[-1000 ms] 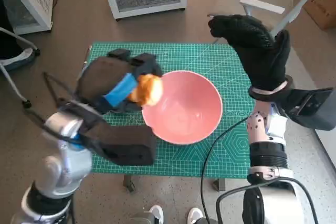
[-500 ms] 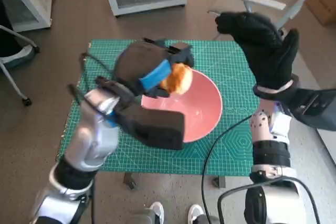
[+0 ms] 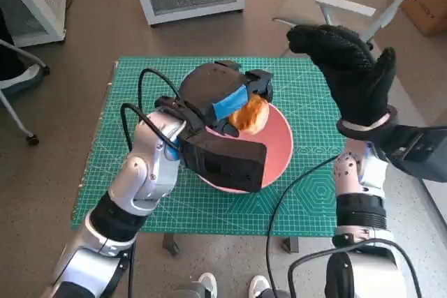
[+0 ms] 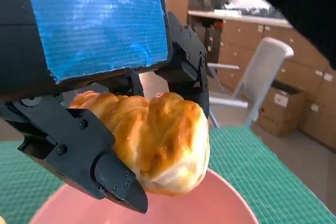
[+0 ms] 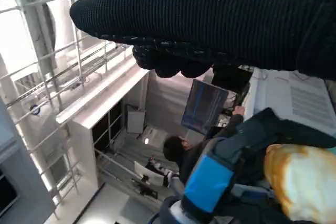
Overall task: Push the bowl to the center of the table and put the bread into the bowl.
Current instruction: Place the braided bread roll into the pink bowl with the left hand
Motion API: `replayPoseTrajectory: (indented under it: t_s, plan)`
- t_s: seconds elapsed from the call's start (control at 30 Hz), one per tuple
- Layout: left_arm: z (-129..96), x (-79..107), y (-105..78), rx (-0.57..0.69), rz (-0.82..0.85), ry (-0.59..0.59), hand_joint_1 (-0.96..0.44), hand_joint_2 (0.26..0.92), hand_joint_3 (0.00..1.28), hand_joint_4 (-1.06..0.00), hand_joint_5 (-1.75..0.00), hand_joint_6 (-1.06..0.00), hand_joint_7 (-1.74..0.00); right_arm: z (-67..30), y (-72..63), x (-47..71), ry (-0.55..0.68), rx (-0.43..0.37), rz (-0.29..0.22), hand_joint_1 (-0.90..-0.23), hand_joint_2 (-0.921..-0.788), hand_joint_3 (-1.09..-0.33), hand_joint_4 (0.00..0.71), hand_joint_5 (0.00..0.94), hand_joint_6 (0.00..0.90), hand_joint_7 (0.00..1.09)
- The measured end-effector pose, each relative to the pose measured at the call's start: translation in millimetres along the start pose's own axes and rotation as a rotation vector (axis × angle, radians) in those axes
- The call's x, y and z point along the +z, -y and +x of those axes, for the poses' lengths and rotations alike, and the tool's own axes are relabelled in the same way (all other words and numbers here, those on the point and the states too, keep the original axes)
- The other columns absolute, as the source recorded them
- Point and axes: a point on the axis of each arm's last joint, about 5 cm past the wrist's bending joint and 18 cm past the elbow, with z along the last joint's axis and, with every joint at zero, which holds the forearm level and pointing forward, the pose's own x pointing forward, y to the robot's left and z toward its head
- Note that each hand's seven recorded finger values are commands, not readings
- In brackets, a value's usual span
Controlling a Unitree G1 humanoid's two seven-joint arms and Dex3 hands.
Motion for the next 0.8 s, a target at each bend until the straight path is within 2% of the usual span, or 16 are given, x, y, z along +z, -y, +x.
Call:
replayPoseTrajectory:
  t_s: [0.63,0.77,0.8]
  plan:
    - [9.0,-4.3,18.3,-0.08,-0.006,-0.027,0.0,0.92,0.08,-0.7,-1.19,-0.59,-1.18,-1.4,1.2,2.3,-0.001,-0.016,-0.011,-0.645,-0.921,-0.739,0.222,0.0,0.062,0.53]
    - [10.1,-5.0,20.0,-0.089,-0.031,-0.032,0.0,0.92,0.11,-0.66,-1.32,-0.58,-1.1,-1.9,1.2,2.3,-0.003,-0.018,-0.01,-0.653,-0.921,-0.738,0.222,0.0,0.065,0.53]
    - [10.3,-5.2,20.4,-0.091,-0.036,-0.033,0.0,0.92,0.14,-0.63,-1.32,-0.55,-1.15,-2.0,1.2,2.3,-0.004,-0.019,-0.009,-0.654,-0.921,-0.738,0.222,0.0,0.065,0.53]
